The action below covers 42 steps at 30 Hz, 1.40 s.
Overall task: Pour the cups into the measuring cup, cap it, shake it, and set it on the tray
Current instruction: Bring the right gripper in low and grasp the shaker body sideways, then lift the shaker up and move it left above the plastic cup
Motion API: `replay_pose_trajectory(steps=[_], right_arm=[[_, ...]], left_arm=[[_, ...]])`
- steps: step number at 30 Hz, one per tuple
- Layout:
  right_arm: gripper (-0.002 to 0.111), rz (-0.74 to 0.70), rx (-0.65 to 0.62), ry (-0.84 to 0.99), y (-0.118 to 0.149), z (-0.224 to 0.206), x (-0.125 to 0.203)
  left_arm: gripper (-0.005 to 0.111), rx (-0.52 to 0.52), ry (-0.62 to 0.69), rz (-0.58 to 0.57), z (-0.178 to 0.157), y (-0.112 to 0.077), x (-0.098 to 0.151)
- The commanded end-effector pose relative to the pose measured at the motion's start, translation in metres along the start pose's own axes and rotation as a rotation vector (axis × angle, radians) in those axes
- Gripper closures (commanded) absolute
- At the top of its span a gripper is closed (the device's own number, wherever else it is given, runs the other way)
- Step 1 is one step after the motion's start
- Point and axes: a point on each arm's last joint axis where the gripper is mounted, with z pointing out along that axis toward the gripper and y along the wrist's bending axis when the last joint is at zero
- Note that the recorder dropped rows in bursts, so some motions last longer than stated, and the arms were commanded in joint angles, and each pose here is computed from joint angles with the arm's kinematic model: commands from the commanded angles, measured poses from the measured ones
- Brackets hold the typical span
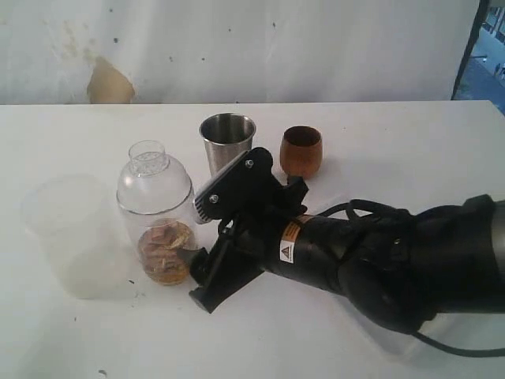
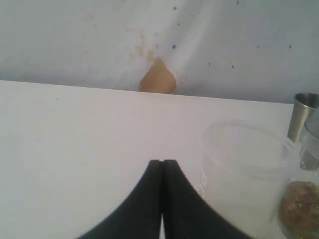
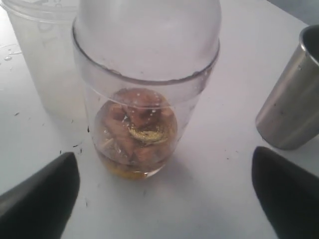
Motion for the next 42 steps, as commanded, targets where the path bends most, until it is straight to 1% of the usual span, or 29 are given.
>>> replay_pose_trajectory(steps=[1, 3, 9, 15, 23, 34, 42], right_arm=[[0.003, 0.008, 0.005, -0.023, 0.0, 0.005, 0.002], [0.003, 0.01, 0.008, -0.036, 0.0, 0.006, 0.003], [0.003, 0.094, 0.0, -0.128, 0.007, 0.016, 0.003], [0.003, 0.095, 0.016, -0.25, 0.009, 0.034, 0.013], [0.003, 0.095, 0.013, -0.232, 0.012, 0.055, 0.027], [0.003, 0.113, 0.015, -0.265, 0.012, 0.083, 0.023], [0.003, 0.113, 0.021, -0.315, 0.01, 0.09, 0.012]], left_arm=[[0.107, 0.001, -0.012, 0.001, 0.0, 0.0, 0.0], [0.107, 0.001, -0.012, 0.001, 0.0, 0.0, 0.0], [0.107, 0.001, -0.012, 0.001, 0.0, 0.0, 0.0], [0.107, 0.001, -0.012, 0.001, 0.0, 0.0, 0.0], [0.107, 0.001, -0.012, 0.001, 0.0, 0.0, 0.0], [0.107, 0.001, -0.012, 0.001, 0.0, 0.0, 0.0], [0.107, 0.001, -0.012, 0.001, 0.0, 0.0, 0.0]])
